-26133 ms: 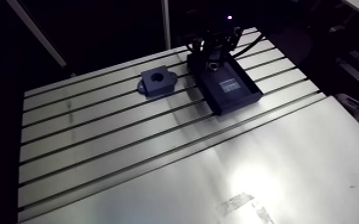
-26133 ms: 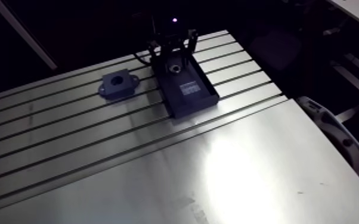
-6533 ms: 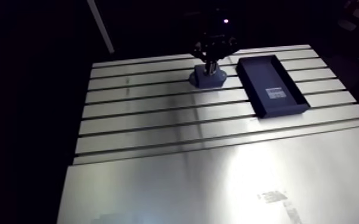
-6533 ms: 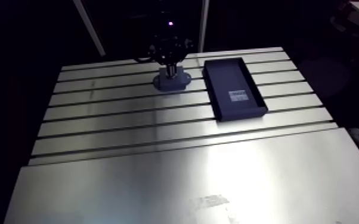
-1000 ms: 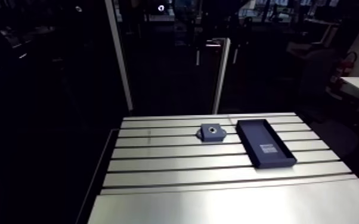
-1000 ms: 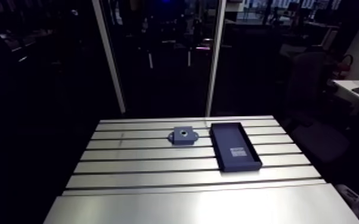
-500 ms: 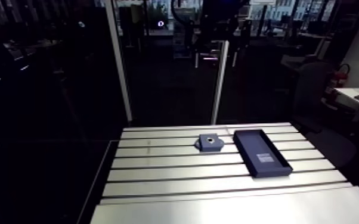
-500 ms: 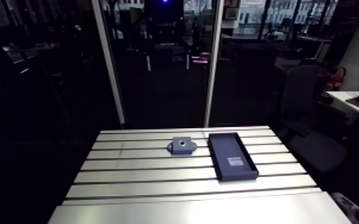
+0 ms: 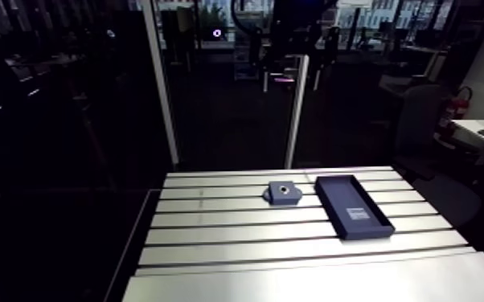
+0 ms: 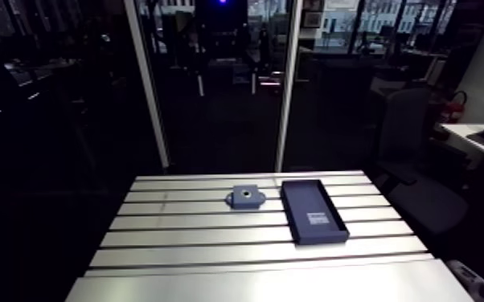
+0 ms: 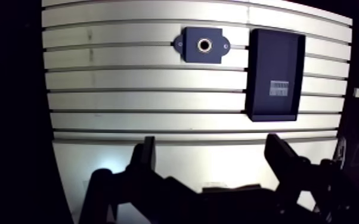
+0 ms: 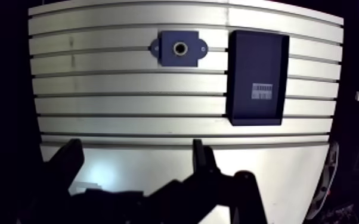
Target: Pick up the bearing and press it into the housing until flush.
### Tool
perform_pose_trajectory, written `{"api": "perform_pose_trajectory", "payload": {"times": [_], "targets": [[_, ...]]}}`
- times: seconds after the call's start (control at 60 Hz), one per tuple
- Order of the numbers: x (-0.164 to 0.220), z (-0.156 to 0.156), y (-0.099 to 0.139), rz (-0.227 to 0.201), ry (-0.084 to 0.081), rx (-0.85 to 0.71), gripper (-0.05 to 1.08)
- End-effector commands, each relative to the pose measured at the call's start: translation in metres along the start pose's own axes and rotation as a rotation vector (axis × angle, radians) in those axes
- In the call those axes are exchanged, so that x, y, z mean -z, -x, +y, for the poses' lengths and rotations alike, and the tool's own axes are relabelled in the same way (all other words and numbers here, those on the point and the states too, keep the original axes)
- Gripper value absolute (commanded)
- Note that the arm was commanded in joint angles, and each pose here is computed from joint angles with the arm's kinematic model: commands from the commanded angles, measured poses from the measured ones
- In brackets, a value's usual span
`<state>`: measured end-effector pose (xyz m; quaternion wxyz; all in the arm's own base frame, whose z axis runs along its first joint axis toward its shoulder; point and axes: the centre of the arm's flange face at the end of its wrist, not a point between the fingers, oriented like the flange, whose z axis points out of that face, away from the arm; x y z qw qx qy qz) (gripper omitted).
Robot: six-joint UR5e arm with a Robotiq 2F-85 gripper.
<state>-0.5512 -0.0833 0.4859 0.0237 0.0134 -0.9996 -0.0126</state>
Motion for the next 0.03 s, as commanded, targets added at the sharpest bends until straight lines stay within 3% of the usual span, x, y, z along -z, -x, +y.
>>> {"api": "perform_pose_trajectory", "payload": {"times": [0.017,0.033], "targets": [[0.0008,0.0,-0.0005,0.003,0.001,0.004,0.01],[0.0001,0.0,-0.0009,0.002,0.001,0.004,0.01]]}}
